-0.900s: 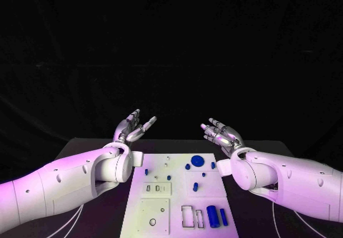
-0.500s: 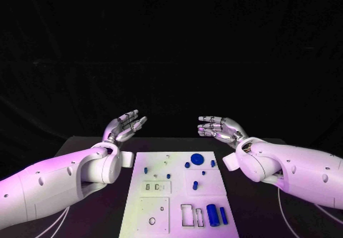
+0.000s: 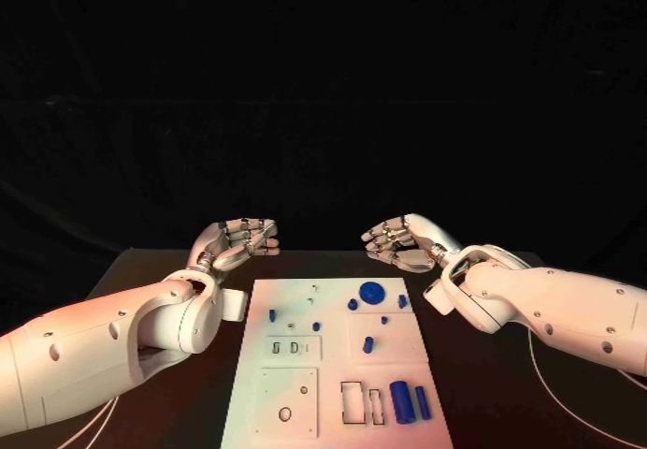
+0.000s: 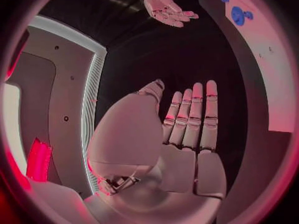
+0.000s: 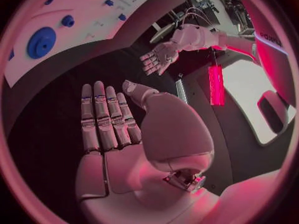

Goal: Assemble the parts on the task board

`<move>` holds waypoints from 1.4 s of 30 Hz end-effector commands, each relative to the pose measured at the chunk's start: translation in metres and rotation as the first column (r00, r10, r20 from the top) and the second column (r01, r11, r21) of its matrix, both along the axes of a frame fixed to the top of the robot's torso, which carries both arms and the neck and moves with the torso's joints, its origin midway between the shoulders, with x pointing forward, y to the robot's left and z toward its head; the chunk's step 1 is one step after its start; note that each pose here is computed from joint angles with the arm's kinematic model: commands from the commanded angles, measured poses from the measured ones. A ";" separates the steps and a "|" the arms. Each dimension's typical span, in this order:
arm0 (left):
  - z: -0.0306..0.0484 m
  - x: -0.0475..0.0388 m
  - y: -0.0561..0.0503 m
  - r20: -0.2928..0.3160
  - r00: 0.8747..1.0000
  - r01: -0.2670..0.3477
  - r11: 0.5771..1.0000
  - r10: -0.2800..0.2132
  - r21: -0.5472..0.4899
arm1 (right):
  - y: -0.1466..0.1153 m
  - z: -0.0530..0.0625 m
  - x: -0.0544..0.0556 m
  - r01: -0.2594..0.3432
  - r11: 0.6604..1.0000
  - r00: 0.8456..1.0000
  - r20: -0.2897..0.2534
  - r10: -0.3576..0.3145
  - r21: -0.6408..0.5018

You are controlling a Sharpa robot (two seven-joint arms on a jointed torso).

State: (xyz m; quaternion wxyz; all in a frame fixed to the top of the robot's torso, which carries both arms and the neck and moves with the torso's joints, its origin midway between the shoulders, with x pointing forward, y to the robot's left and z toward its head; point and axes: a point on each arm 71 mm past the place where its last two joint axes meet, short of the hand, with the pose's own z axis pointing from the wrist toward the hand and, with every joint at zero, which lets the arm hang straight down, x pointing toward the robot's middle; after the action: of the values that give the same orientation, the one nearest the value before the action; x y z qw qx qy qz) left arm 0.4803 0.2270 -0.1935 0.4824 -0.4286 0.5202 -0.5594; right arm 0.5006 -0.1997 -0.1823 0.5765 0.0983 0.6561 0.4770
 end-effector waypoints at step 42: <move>0.0317 -0.0381 -0.019 0.005 0.977 0.212 0.977 -0.212 -0.029 | 0.044 -0.011 -0.008 -0.015 0.698 0.964 0.176 0.201 -0.716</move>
State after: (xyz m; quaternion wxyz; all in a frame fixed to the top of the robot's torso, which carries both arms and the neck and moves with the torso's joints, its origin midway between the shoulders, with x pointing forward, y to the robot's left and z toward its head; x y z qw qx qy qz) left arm 0.4434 0.2109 -0.1637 0.4217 -0.3843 0.5522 -0.6080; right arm 0.4924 -0.1553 -0.1904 0.6191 -0.2178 0.7131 0.2466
